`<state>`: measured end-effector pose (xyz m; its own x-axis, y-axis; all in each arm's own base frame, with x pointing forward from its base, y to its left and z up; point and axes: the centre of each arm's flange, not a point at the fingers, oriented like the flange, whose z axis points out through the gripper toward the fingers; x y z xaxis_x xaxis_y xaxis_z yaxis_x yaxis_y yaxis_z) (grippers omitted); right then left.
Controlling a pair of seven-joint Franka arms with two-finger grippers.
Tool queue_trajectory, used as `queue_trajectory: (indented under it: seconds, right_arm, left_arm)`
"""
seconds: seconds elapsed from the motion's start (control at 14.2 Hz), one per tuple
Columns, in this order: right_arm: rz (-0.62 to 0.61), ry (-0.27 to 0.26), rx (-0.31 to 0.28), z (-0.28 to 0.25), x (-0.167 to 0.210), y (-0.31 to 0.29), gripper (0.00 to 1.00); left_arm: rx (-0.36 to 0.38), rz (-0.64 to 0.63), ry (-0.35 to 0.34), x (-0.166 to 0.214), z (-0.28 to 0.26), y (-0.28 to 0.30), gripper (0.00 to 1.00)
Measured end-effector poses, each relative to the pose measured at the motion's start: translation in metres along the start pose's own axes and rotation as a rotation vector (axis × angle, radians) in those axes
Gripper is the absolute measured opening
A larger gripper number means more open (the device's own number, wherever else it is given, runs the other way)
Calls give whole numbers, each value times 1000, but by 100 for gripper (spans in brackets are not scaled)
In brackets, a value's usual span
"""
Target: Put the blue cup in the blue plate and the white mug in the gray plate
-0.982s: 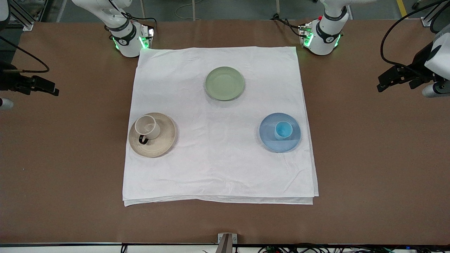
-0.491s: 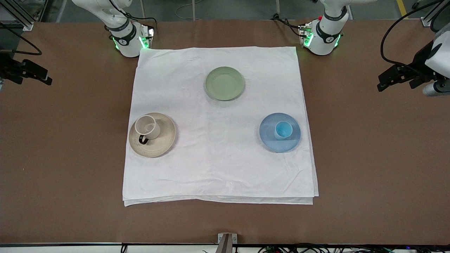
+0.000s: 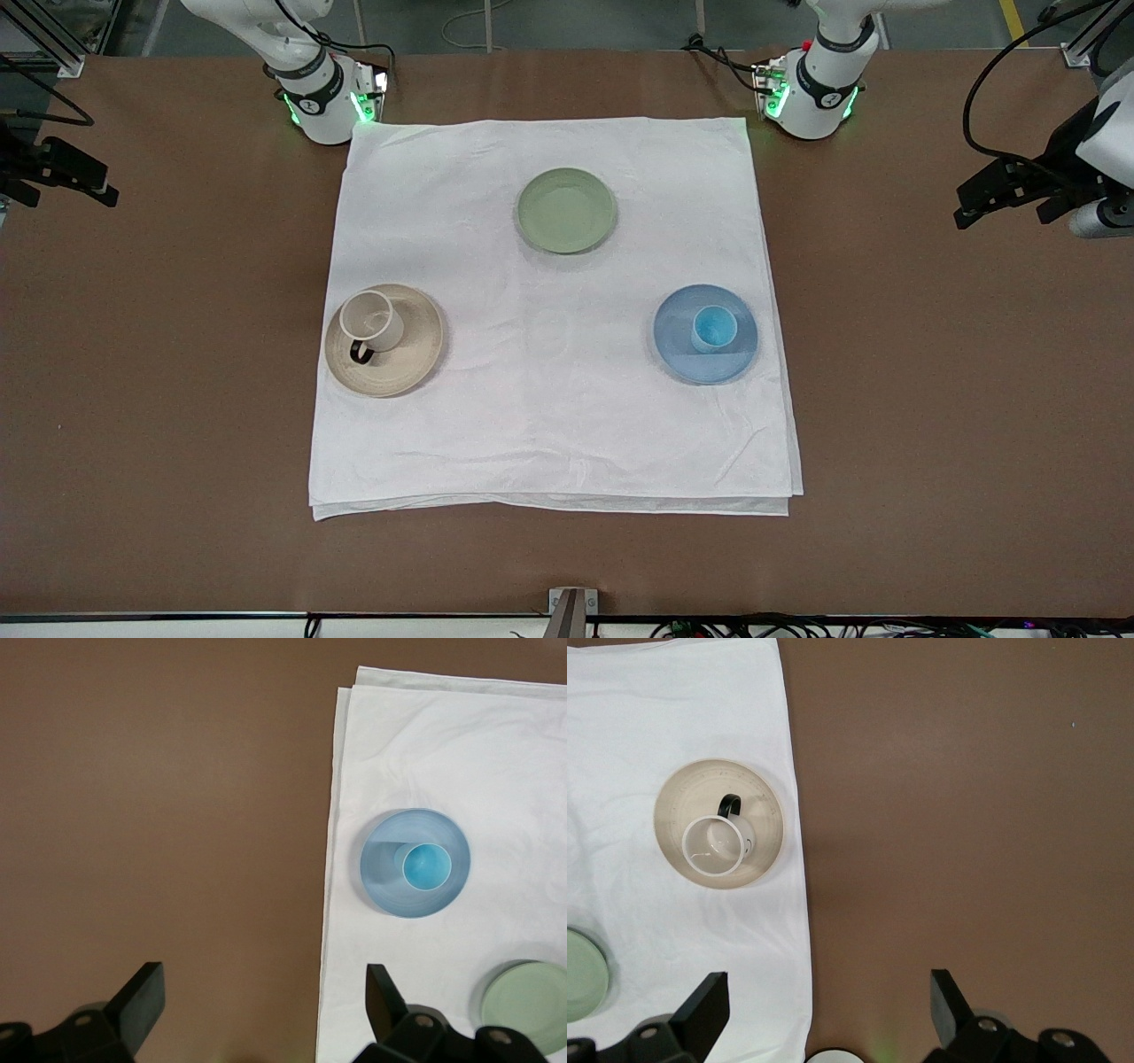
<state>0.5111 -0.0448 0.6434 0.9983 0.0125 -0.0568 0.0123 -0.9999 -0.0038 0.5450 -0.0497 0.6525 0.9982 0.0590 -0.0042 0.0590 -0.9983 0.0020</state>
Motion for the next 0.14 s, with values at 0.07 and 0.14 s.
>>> queue_trajectory:
  seconds: [0.07,0.14]
  right_arm:
    - [-24,0,-4,0,0,0,100]
    - [-37,-1,-7,0,0,1,100]
  left_arm:
    - [0,0,-1,0,1,0,100]
    - [0,0,-3,1,1,0,100]
